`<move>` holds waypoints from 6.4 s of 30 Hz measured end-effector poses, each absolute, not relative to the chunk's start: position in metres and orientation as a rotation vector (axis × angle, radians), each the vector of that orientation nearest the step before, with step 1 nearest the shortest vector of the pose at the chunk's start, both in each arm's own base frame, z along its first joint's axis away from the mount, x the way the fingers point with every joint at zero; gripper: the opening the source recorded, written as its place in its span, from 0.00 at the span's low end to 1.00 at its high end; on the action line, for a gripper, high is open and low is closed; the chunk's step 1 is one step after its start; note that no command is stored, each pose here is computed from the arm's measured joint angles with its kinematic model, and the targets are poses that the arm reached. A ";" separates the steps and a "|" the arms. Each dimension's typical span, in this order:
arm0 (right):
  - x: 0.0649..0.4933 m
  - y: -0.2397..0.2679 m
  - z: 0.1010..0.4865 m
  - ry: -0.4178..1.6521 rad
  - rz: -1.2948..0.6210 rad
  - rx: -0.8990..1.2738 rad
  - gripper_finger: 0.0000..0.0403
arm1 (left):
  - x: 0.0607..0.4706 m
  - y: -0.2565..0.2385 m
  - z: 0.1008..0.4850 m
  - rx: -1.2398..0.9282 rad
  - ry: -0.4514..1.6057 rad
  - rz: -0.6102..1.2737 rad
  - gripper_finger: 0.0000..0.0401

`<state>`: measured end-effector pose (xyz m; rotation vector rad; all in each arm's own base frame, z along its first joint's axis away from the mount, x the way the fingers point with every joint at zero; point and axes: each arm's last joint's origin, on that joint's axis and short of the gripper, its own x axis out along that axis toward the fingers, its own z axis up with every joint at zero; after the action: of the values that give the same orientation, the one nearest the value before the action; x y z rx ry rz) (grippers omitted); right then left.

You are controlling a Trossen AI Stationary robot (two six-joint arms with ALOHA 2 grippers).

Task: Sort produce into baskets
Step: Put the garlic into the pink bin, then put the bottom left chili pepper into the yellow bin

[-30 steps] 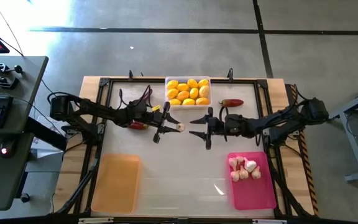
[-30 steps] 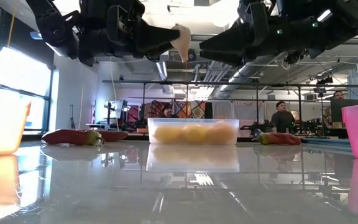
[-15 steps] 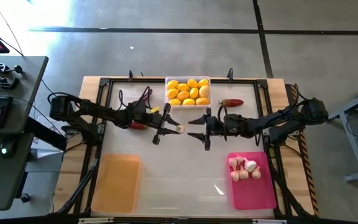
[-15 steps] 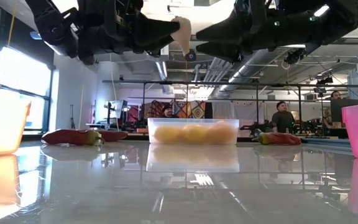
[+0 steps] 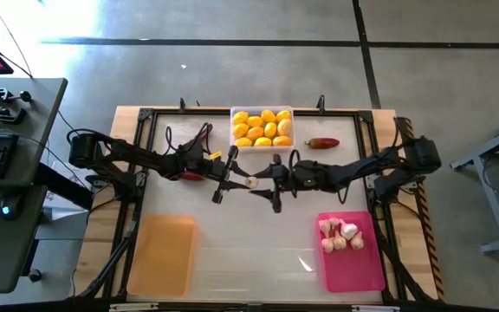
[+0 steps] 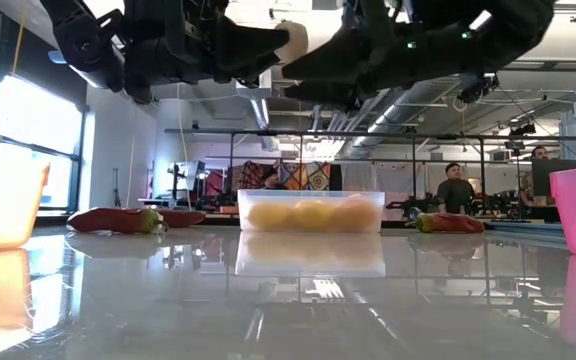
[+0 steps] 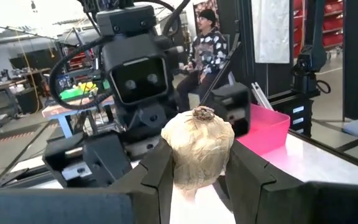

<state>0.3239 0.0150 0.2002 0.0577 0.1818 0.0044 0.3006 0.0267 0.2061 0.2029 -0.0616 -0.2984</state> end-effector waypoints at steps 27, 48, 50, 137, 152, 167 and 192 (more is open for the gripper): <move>0.326 0.019 0.211 0.297 -0.058 -0.010 0.02 | 0.301 0.028 0.201 0.162 0.007 -0.219 0.43; 0.206 0.066 0.229 0.929 -0.278 0.332 0.00 | 0.300 0.028 0.189 0.154 0.125 -0.202 0.54; 0.192 0.075 0.229 1.003 -0.296 0.433 0.00 | 0.300 0.028 0.189 0.154 0.128 -0.202 0.54; 0.249 -0.012 0.187 0.674 -0.056 0.038 0.00 | 0.217 0.025 0.231 0.047 0.862 0.076 0.00; 0.234 -0.006 0.166 0.953 -0.047 0.215 0.00 | 0.208 0.024 0.202 0.047 0.873 0.109 0.00; 0.196 0.035 0.177 1.145 -0.073 0.356 0.00 | 0.207 0.020 0.201 0.063 0.888 0.083 0.00; 0.260 -0.018 0.204 0.650 -0.044 -0.089 0.00 | 0.197 0.023 0.196 0.089 1.256 0.171 0.34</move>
<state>0.2602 -0.0185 0.2037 -0.0891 0.6499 -0.0436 0.1965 0.0226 0.1964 0.0894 1.2561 0.1712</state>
